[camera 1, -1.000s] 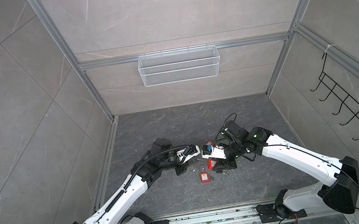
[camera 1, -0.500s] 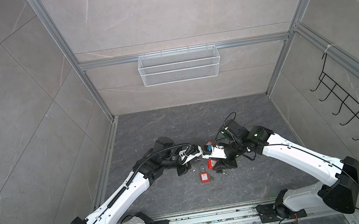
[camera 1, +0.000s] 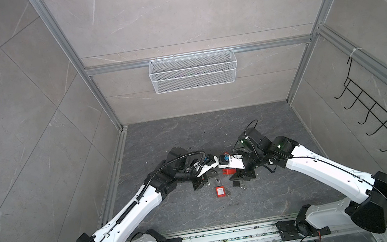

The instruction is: Lock with the key

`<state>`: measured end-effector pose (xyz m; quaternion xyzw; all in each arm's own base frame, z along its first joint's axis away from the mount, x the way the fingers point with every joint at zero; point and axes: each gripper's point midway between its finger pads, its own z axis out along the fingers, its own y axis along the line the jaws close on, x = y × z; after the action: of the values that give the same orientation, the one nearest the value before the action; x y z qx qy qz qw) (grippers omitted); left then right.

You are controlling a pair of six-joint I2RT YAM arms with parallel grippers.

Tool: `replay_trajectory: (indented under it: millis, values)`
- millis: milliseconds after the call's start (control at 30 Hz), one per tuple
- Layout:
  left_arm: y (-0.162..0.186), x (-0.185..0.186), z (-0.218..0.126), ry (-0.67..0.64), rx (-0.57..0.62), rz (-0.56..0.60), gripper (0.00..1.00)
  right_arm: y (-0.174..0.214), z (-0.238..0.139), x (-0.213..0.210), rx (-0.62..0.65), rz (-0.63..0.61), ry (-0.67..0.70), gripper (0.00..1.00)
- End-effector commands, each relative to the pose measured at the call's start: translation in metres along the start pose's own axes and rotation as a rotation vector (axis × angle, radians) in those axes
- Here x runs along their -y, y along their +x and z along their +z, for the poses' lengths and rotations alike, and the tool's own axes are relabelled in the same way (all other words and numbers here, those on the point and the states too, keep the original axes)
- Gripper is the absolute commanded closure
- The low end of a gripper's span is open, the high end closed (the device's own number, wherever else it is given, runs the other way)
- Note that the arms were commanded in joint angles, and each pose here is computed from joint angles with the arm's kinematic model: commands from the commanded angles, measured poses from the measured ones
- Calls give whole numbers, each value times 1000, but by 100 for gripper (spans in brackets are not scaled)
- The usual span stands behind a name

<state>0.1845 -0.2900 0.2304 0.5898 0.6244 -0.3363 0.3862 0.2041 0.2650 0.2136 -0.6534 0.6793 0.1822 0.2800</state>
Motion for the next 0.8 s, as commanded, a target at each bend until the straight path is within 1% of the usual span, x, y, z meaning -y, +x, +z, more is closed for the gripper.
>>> replay_trajectory:
  millis: [0,200,400,600,767]
  values:
    - [-25,10,-8,31,92,22,100,6,-4,-2,1,1,16,42]
    - [-27,17,-8,51,81,23,100,14,-2,-5,-11,11,-12,47]
    - [-30,18,-9,47,83,36,100,13,-5,-12,13,10,-54,54]
    - [-32,21,-8,58,85,36,100,13,-4,-18,23,19,-97,58]
    - [-33,22,-8,58,85,41,100,5,-6,-25,61,25,-140,61]
